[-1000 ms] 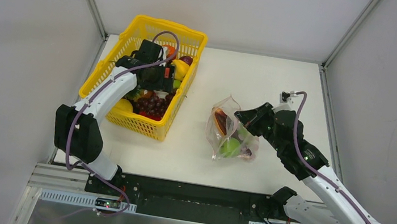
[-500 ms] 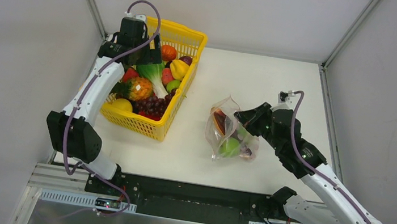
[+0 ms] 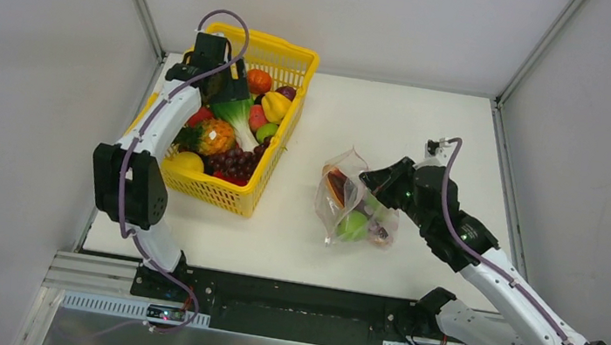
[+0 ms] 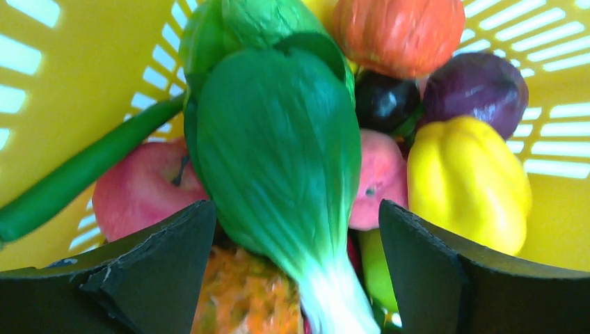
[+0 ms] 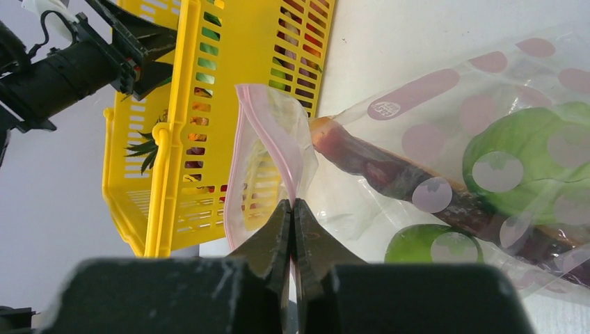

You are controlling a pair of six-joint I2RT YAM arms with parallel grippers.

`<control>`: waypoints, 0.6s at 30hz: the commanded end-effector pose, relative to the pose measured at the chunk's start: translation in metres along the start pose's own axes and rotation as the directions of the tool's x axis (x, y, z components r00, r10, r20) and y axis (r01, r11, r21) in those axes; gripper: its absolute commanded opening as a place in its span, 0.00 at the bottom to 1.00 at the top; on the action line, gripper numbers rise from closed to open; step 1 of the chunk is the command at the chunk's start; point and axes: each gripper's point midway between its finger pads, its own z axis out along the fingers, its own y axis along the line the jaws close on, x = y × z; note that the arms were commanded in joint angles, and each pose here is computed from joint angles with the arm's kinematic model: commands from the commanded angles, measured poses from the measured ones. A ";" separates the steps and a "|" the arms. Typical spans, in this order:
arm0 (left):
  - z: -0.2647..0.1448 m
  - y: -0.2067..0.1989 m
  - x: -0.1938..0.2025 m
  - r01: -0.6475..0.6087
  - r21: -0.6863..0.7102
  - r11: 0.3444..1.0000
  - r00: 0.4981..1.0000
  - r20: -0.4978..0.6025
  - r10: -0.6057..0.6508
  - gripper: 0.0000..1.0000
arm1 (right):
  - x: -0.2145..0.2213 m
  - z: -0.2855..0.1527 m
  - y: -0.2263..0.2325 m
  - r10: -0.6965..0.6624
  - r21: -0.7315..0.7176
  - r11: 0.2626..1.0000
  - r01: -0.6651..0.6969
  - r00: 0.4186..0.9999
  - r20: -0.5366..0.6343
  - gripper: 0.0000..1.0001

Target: Place the food in the zip-top bag and seal the zipper

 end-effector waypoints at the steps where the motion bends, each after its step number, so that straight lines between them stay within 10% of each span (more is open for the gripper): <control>1: -0.071 -0.010 -0.029 -0.045 0.112 0.993 0.995 0.089 0.035 0.90 | -0.013 -0.001 0.011 -0.014 -0.020 1.000 0.015 0.999 0.039 0.04; 9: -0.115 0.031 0.015 -0.194 0.053 0.980 0.980 0.046 0.192 0.96 | -0.009 0.000 0.018 -0.024 -0.042 0.999 0.024 1.000 0.009 0.04; 18: -0.074 -0.060 -0.078 -0.044 0.345 0.938 0.990 0.143 -0.006 0.94 | -0.005 0.006 0.019 -0.020 -0.047 0.999 0.020 1.000 -0.005 0.04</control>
